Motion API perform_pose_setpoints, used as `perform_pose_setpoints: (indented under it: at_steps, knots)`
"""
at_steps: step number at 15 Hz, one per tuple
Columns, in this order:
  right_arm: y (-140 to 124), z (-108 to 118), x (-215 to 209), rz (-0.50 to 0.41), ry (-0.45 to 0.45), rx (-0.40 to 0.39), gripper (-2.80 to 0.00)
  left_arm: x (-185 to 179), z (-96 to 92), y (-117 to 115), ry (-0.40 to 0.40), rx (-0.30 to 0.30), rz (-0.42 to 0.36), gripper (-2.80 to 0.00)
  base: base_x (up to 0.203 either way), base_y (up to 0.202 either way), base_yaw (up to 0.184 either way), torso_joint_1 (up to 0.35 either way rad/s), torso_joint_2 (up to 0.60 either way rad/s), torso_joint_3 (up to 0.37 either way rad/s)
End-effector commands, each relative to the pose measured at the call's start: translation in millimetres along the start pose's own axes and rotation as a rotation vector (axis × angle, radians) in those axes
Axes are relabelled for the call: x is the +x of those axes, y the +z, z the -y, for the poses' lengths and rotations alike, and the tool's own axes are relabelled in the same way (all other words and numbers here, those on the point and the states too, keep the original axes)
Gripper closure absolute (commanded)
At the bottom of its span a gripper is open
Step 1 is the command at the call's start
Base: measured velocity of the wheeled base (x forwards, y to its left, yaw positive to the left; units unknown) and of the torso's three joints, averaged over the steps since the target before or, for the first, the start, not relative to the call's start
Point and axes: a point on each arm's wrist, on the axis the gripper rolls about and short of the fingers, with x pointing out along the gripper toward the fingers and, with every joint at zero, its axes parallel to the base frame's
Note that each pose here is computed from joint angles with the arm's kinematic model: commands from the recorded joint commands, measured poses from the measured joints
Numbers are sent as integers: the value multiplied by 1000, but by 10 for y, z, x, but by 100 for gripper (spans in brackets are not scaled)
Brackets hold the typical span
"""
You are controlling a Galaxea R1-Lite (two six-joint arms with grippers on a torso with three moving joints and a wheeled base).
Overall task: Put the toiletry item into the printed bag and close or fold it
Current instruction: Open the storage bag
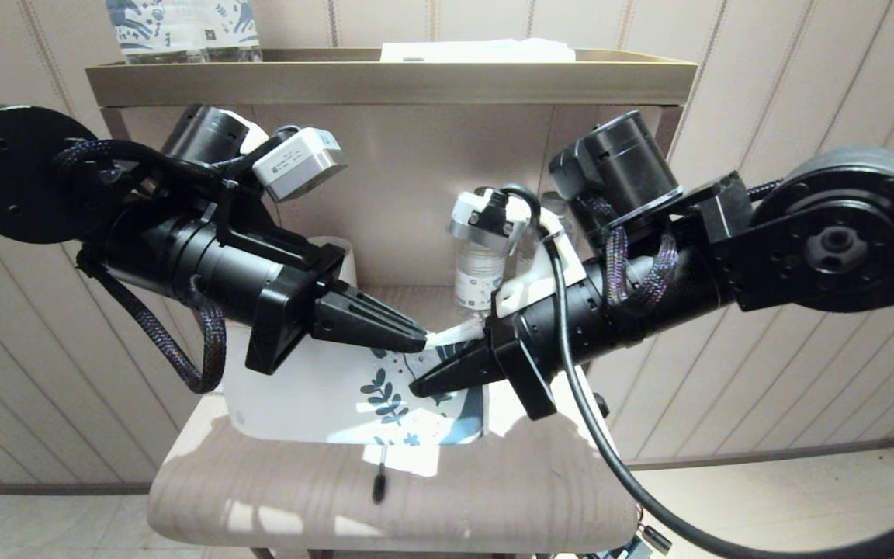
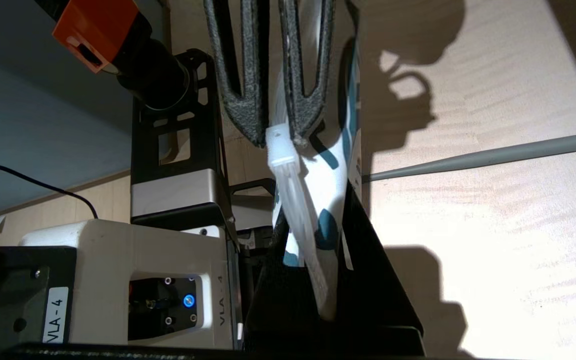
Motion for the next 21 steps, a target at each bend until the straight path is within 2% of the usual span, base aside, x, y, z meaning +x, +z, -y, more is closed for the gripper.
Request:
perform_pose_setpoints:
  at_steps: [1,3,7,10,15,18,21]
  knots:
    - [-34,7,-82,2,-10,9,0,-29,-6,-15,9,-4,0,0,0,0,0,0,0,0]
    - [-102,9,-164,-2,-18,23,0,-105,-15,0,52,1,-5,0,0,0,0,0,0,0]
    - [-190,1,-268,16,-1,28,0,-171,-2,37,82,14,-3,0,0,0,0,0,0,0]
    - [-234,-17,-381,29,-25,30,0,-267,27,-8,111,3,-3,0,0,0,0,0,0,0]
    - [-308,-59,-567,47,-40,44,0,-483,102,-204,173,-60,-2,0,0,0,0,0,0,0]
    - [-327,-108,-616,52,-41,41,0,-586,208,-325,207,-86,-3,0,0,0,0,0,0,0]
    - [-343,-139,-637,52,-40,41,0,-603,263,-415,211,-104,-9,0,0,0,0,0,0,0]
